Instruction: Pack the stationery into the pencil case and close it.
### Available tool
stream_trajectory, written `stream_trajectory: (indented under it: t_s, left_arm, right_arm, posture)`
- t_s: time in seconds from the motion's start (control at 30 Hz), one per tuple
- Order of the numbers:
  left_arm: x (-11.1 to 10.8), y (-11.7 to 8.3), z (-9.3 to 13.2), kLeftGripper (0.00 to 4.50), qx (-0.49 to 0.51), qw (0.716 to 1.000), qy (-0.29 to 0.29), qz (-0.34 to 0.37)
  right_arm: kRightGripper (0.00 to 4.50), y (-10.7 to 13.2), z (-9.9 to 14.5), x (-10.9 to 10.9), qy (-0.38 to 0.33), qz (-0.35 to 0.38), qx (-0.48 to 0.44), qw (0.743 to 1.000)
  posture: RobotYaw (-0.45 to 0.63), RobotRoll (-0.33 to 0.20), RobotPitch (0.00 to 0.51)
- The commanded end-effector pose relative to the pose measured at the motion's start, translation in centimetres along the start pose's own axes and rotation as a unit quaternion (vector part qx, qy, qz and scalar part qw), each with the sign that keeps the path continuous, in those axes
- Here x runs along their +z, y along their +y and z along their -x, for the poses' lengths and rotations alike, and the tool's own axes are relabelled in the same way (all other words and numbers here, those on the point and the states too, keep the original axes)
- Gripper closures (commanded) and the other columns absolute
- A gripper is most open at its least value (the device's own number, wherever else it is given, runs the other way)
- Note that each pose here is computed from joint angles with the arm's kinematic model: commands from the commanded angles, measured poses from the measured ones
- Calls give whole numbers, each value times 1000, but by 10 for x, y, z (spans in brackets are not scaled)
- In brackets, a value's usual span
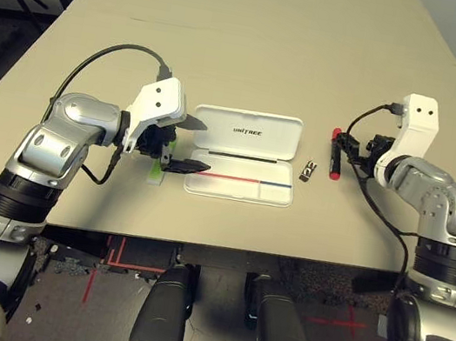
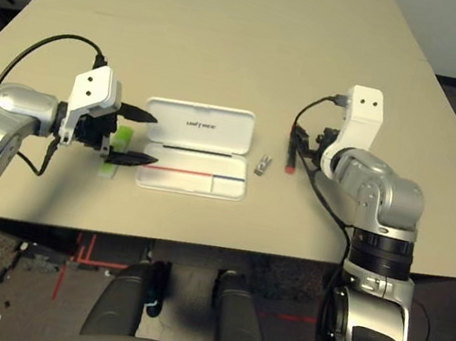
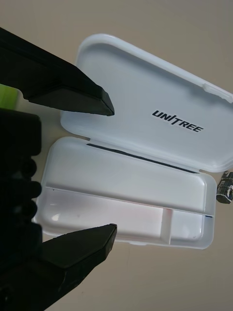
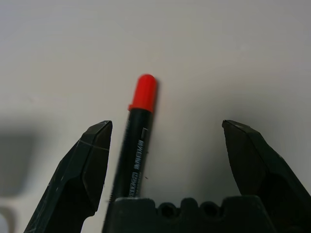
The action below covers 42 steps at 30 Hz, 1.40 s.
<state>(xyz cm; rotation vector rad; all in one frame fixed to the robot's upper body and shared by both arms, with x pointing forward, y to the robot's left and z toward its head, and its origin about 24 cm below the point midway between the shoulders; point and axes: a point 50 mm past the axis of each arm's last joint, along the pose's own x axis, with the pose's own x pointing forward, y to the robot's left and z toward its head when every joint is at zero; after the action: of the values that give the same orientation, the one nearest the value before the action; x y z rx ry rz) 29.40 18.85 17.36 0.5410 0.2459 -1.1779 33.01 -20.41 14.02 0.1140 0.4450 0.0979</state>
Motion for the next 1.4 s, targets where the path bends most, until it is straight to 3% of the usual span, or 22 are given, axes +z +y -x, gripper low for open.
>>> stream_trajectory:
  t_s: [0.03,0.37,0.4,0.47,0.77,0.97,1.1,1.27,1.4]
  left_arm:
    - [-1,0,4,39,-2,1000,0,2]
    - [0,-6,9,39,-11,1000,1,6]
    - [0,-7,10,10,-11,1000,1,6]
    - [0,-8,11,0,-12,1000,2,7]
    - [-1,-11,17,0,-15,1000,5,10]
    - [-3,-13,20,0,-15,1000,7,10]
    - [-5,-13,22,0,-14,1000,8,10]
    - [-5,-12,24,0,-11,1000,7,9]
    - [-4,-11,28,0,-7,1000,1,14]
  right_arm:
    - [0,2,-4,-7,28,-11,-9,999]
    - [0,10,-8,-19,90,-39,5,995]
    - [177,12,-8,-20,93,-40,7,995]
    - [601,14,-8,-21,98,-43,10,994]
    - [3984,18,-6,-17,91,-50,13,995]
    - [3997,2,6,1,65,-18,26,997]
    - [3997,-9,23,14,49,38,96,993]
    - [3997,-25,52,34,11,137,204,969]
    - [3997,-30,72,49,-4,225,291,930]
  posture:
    - [-43,0,182]
    - [-14,0,200]
    - [-13,0,200]
    - [-7,0,204]
    - [-3,0,202]
    - [-3,0,201]
    - [-4,0,202]
    - [-5,0,202]
    - [-9,0,201]
